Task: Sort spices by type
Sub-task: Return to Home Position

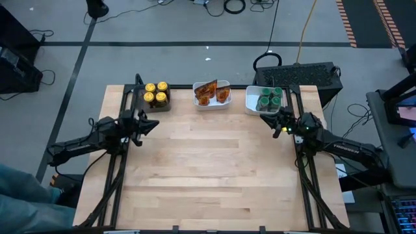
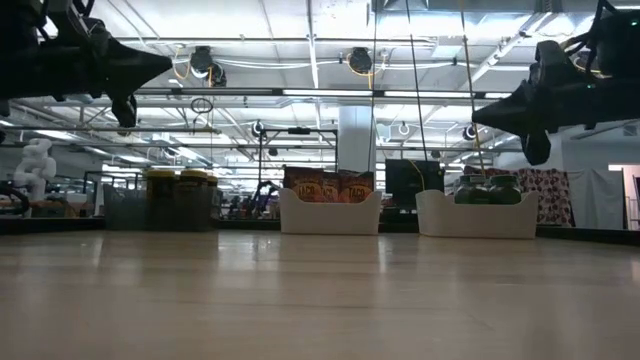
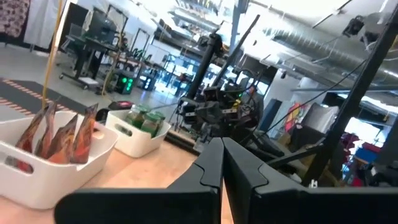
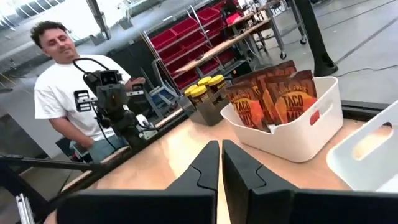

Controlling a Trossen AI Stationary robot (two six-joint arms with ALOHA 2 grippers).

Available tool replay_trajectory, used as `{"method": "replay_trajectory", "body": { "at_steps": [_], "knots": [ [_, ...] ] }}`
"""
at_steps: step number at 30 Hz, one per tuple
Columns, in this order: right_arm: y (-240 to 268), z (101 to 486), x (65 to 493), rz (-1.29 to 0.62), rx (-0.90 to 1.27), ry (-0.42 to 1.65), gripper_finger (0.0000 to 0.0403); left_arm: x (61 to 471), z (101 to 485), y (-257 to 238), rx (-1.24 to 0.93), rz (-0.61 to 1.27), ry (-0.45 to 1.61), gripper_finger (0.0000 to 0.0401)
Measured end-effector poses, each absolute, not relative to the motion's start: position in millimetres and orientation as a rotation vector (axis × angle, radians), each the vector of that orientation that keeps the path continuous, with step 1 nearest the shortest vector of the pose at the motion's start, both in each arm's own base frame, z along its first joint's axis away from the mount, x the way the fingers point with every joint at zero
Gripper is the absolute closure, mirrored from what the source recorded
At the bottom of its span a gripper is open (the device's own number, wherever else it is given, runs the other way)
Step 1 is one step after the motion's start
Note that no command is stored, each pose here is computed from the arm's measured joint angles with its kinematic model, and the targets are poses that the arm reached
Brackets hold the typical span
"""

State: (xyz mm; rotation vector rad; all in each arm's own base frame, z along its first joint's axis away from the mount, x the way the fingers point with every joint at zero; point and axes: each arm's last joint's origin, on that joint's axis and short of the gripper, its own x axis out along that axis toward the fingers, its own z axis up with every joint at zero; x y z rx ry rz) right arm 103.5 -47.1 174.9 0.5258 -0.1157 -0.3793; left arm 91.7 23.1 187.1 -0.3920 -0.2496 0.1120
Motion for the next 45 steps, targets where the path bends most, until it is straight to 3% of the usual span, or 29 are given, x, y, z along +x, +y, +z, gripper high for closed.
{"method": "replay_trajectory", "body": {
  "at_steps": [7,14,22,31,45],
  "knots": [
    [-45,164,98,-0.427,0.536,-0.016,0.0403,93,181,24,-0.399,0.146,-0.193,0.0388],
    [-44,162,97,-0.425,0.397,0.035,0.0403,93,181,24,-0.341,0.16,-0.185,0.0388],
    [-44,158,96,-0.434,0.377,0.079,0.0403,93,173,25,-0.178,0.204,-0.096,0.0388],
    [-44,158,96,-0.435,0.378,0.084,0.0403,93,169,28,-0.144,0.304,-0.054,0.0388],
    [-44,158,96,-0.435,0.378,0.085,0.0403,93,168,28,-0.144,0.306,-0.047,0.0388]
  ]
}}
